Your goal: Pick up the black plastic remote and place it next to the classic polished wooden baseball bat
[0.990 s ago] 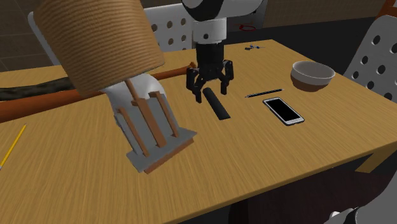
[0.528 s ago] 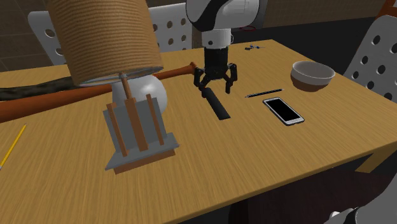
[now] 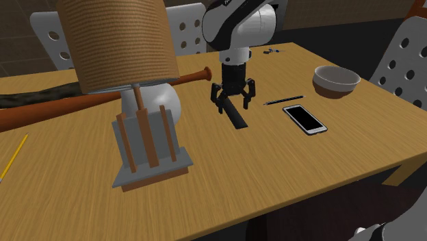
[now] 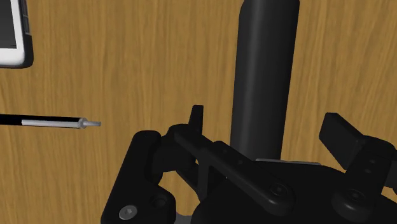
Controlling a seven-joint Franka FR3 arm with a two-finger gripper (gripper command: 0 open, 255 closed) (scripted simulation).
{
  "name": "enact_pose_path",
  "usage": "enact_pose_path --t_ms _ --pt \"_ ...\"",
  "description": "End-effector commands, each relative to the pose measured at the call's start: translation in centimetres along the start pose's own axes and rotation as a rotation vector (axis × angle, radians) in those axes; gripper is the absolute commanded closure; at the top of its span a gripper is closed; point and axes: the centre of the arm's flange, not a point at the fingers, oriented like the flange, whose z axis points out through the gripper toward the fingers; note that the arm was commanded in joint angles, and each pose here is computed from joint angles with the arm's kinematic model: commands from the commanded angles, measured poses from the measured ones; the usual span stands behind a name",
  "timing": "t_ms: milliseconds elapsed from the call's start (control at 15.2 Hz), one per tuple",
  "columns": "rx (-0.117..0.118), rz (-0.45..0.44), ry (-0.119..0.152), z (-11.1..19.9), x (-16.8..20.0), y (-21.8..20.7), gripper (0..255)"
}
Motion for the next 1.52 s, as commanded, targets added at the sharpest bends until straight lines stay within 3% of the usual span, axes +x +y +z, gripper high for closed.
enact_pose_path --t_ms 0,462,528,1122,1452 --pt "0.0 0.0 0.0 0.5 -0.1 -0.1 0" --pt "0.0 0.0 0.0 0.5 -0.1 -0.1 0" --pt "0.0 0.0 0.0 0.5 -0.1 -0.1 255" --pt "0.0 0.0 0.0 0.5 -0.1 -0.1 255" --pt "0.0 0.0 0.0 -2.1 -0.7 -0.1 255"
